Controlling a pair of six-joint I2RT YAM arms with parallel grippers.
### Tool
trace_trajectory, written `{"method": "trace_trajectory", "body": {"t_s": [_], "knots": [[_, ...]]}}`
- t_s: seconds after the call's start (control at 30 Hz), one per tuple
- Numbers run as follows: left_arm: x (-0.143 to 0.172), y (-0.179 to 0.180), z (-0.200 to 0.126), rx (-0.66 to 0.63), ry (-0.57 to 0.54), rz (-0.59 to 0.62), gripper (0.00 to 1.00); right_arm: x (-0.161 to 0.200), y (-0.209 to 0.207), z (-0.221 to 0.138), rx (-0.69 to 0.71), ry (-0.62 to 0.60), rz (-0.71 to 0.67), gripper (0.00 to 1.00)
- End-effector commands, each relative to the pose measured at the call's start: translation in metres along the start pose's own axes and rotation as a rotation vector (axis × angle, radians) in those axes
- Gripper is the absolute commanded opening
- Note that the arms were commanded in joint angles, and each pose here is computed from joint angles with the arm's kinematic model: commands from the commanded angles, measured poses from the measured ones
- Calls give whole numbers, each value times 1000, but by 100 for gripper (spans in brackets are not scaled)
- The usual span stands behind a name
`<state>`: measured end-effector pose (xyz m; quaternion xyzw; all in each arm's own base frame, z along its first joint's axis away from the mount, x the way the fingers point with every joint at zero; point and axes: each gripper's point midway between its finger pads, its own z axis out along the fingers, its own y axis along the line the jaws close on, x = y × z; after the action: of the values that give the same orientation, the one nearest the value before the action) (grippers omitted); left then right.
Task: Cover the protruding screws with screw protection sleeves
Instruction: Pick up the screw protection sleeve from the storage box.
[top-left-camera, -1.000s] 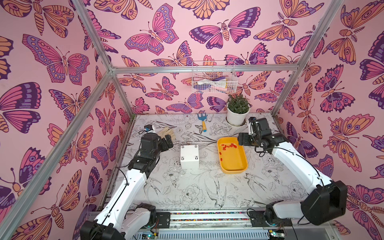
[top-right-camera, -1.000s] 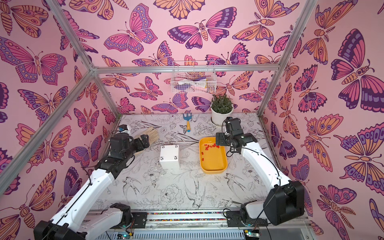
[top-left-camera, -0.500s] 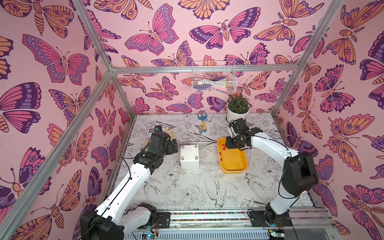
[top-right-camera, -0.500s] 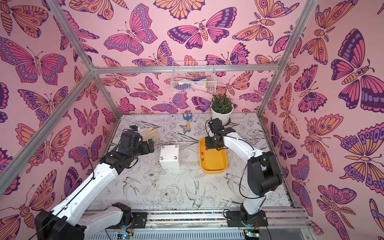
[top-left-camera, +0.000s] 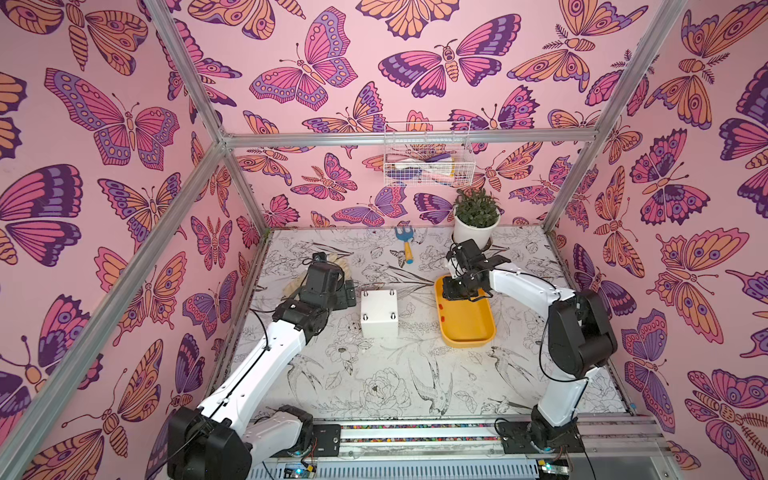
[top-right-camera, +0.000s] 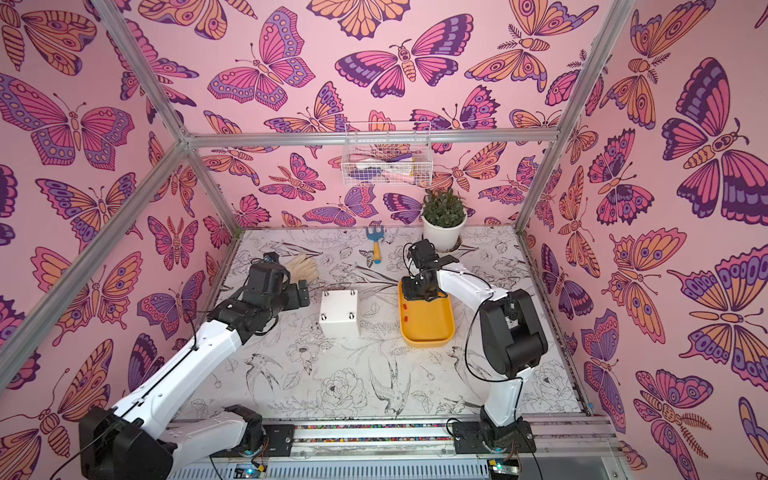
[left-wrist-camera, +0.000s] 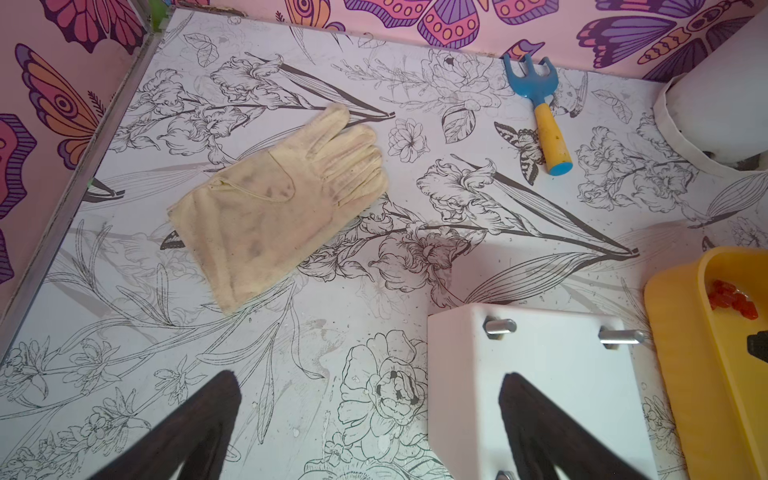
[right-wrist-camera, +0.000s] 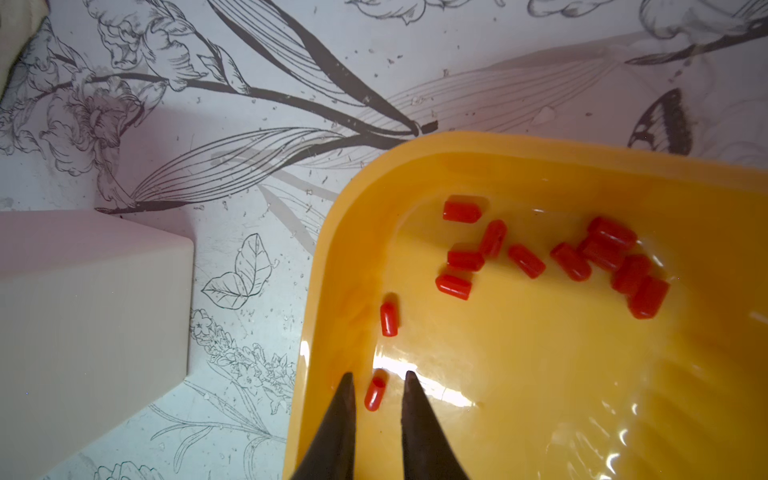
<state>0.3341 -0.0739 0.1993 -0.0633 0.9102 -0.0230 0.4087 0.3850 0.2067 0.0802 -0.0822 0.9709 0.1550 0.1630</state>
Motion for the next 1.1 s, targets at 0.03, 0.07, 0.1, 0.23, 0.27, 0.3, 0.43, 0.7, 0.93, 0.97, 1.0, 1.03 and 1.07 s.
{"method": "trace_trajectory", "body": {"t_s": [0.03, 0.07, 0.1, 0.23, 0.27, 0.3, 0.43, 0.7, 0.93, 0.97, 1.0, 1.03, 1.07], "knots": [[-6, 5, -9, -16, -34, 2, 100, -3, 5, 10, -21, 2, 21, 20], [-6, 5, -10, -16, -38, 1, 100, -3, 4, 12, -18, 4, 23, 20], [-6, 6, -11, -17, -40, 0, 99, -3, 4, 12, -18, 1, 25, 20], [-7, 7, -12, -20, -51, -4, 100, -1, 3, 17, -19, 7, 30, 20], [-7, 7, -12, -21, -52, -5, 100, -1, 3, 18, -19, 9, 31, 20], [-6, 8, -12, -22, -52, -5, 100, 0, 1, 19, -15, 11, 33, 19], [-6, 8, -11, -26, -52, -8, 100, 3, -2, 23, 2, 19, 35, 19], [-6, 9, -11, -31, -54, -9, 100, 12, -6, 34, 9, 46, 42, 19], [-7, 10, -13, -33, -60, -11, 100, 16, -6, 37, 5, 55, 40, 19], [-6, 10, -13, -33, -59, -10, 100, 16, -6, 38, 5, 57, 39, 19], [-6, 10, -13, -33, -60, -10, 100, 17, -6, 38, 4, 58, 39, 20], [-6, 10, -13, -32, -61, -11, 100, 17, -6, 39, 3, 58, 39, 20], [-6, 10, -13, -32, -60, -11, 100, 17, -5, 39, 2, 60, 37, 20]]}}
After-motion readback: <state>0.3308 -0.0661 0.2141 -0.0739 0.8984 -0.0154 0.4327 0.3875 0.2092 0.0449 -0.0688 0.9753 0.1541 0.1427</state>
